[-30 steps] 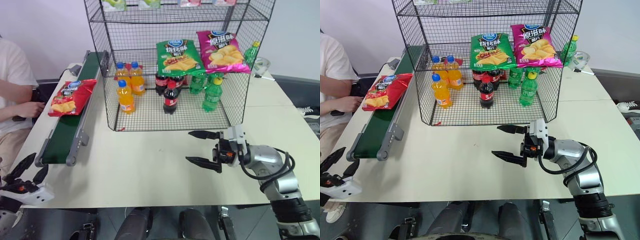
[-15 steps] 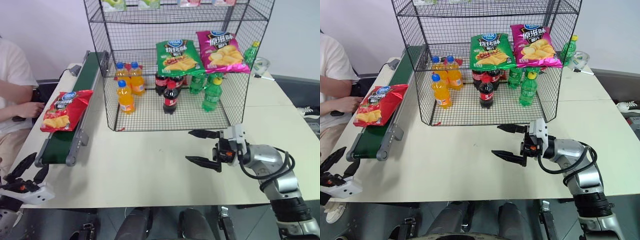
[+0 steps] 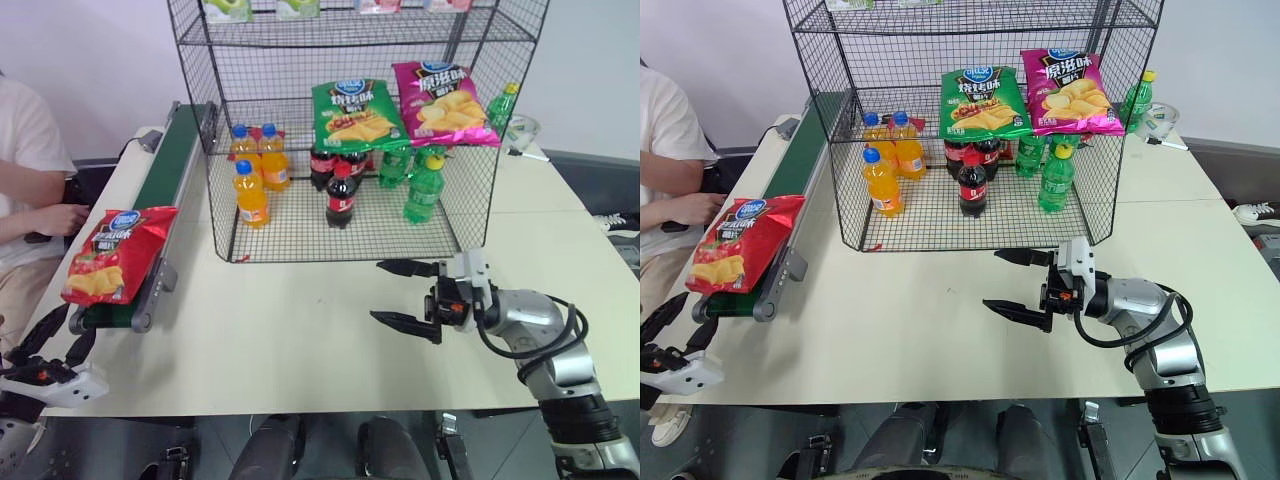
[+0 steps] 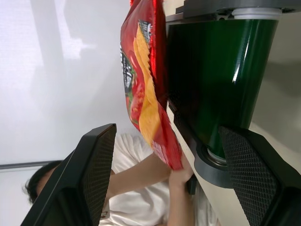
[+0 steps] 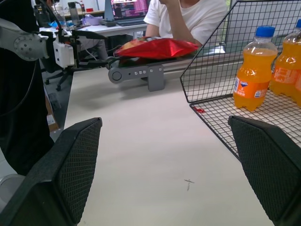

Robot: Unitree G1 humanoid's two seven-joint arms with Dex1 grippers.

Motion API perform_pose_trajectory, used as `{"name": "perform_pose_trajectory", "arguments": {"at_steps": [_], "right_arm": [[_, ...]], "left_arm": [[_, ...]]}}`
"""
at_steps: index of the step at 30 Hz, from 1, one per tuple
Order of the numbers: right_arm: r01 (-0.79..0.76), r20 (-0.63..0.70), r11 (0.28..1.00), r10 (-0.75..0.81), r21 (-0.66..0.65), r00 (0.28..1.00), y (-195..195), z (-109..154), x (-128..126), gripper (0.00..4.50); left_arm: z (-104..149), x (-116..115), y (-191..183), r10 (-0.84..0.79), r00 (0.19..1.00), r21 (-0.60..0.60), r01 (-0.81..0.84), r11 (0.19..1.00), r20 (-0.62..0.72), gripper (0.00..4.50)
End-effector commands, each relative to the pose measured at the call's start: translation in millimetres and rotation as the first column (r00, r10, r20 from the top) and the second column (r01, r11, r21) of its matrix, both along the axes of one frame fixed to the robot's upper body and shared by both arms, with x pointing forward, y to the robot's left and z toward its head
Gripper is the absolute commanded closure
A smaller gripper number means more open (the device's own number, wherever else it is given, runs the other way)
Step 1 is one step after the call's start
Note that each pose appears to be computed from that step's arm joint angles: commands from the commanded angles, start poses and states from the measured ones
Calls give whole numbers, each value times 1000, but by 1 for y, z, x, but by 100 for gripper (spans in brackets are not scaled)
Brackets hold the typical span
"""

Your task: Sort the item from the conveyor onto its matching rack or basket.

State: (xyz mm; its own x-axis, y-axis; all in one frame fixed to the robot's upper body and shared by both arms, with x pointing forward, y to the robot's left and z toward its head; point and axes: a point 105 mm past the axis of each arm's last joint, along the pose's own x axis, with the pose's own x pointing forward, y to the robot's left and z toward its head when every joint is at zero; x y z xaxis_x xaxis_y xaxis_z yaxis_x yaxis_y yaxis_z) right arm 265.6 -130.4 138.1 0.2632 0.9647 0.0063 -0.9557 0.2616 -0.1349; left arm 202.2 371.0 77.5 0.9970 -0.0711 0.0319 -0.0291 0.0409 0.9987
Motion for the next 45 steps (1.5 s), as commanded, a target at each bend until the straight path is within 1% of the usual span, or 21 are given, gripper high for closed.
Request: {"name": "perform_pose_trajectory", "arguments": {"at_steps": [1, 17, 18, 20, 21, 25, 26, 30, 33, 36, 40, 43, 45], "right_arm": [[3, 40, 1000, -3, 13, 999, 1, 6, 1, 0], [10, 48, 1000, -10, 8, 999, -1, 8, 3, 0], [11, 48, 1000, -12, 8, 999, -1, 8, 3, 0], [13, 49, 1000, -14, 8, 999, -2, 8, 3, 0], [14, 49, 1000, -15, 8, 999, -2, 8, 3, 0], [19, 50, 1000, -19, 6, 999, -3, 8, 4, 0], [19, 51, 1000, -20, 6, 999, -3, 8, 4, 0], [25, 51, 1000, -25, 4, 998, -5, 7, 4, 0], [34, 50, 999, -34, 3, 998, -10, 8, 4, 0], [71, 60, 997, -72, 13, 996, -17, 10, 6, 0], [143, 94, 988, -147, 54, 985, -27, 18, 13, 0], [248, 169, 956, -274, 160, 947, -41, 38, 22, 0], [281, 179, 939, -316, 196, 932, -46, 42, 23, 0]], "left_arm": [[11, 4, 2, -5, 999, 8, 4, 1000, 33, 90], [11, 10, -5, -24, 999, -10, 25, 1000, 37, 90], [11, 10, -6, -28, 999, -18, 29, 999, 37, 112], [11, 10, -7, -35, 999, -36, 36, 999, 27, 176], [11, 10, -7, -36, 999, -40, 37, 999, 27, 221], [13, 10, -6, -29, 999, -50, 31, 998, 35, 430], [13, 10, -7, -30, 999, -49, 31, 998, 37, 446], [21, 12, -10, -37, 997, -49, 40, 998, 61, 446], [36, 15, -17, -60, 993, -55, 66, 996, 106, 446], [68, 20, -29, -87, 976, -52, 99, 994, 197, 446], [93, 23, -45, -113, 961, -42, 127, 991, 253, 446], [120, 28, -76, -221, 928, 6, 229, 973, 300, 446], [130, 30, -95, -284, 908, 27, 290, 957, 309, 446]]}}
